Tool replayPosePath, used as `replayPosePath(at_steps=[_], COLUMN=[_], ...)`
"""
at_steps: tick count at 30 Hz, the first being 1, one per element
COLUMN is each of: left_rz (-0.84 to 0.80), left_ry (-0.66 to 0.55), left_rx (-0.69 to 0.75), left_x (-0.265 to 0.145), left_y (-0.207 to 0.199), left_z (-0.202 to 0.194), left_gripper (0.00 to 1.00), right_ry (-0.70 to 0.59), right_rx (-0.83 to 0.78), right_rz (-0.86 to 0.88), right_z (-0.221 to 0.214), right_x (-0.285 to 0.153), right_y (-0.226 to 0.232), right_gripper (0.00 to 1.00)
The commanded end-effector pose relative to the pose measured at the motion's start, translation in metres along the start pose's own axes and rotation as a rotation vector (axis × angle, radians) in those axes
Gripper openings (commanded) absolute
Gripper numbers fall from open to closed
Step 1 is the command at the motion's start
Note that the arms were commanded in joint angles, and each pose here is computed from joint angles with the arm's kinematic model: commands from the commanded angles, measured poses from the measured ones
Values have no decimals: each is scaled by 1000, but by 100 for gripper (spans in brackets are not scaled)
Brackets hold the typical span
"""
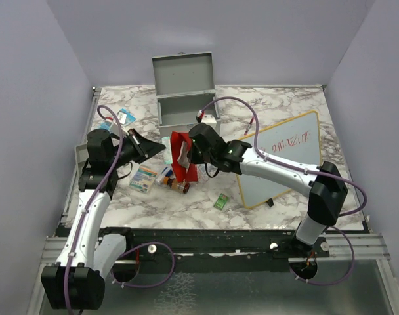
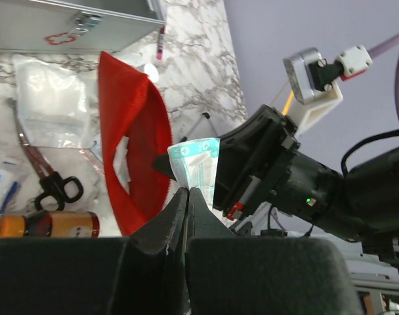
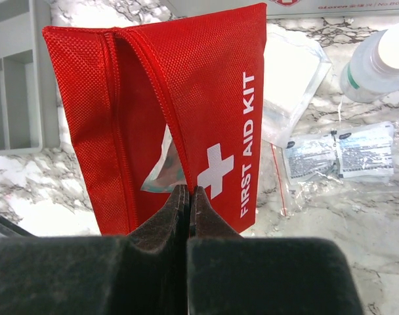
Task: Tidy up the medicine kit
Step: Place the medical item at the medicine pouch.
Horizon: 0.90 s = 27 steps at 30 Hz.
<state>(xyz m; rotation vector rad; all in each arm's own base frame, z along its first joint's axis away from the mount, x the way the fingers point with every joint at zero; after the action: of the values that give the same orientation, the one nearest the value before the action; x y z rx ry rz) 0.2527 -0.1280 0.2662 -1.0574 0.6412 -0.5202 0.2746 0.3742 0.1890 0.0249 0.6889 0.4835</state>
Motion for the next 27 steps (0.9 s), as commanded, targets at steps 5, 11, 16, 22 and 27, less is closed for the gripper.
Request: replayPosePath(at_steps=[5, 11, 16, 22, 27], left_rz=[-103, -34, -3, 45, 161], left_ry=[73, 101, 76, 60, 52], left_rx=[-18, -62, -49, -30, -9], left_x=[15, 32, 42, 51, 54], left_y=[-12, 15, 24, 33, 49], left_z=[-14, -21, -19, -20, -19], left_gripper=[0, 0, 0, 0, 0], right_ry=[-35, -44, -54, -65, -67], right_rx=[71, 83, 90, 85, 83], right_rz=[66, 93, 128, 152, 119], right_z=[19, 22, 23, 28, 30], right_x=[3, 2, 0, -4, -6], right_y=[19, 24, 29, 33, 27], right_gripper=[0, 0, 1, 1, 0])
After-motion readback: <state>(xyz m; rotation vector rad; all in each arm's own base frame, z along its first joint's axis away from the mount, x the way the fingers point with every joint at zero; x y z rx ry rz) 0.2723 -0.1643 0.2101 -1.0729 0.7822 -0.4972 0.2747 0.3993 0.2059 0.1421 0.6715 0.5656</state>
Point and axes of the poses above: each gripper's point midway between its finger pads, its own x axis out along the fingers, its own y axis along the line the jaws close on, z = x × y, the point moved 2 cm from there along -x, back along the fingers, and after that the axes turned 13 degrees about -x, right-handed, at the moved point
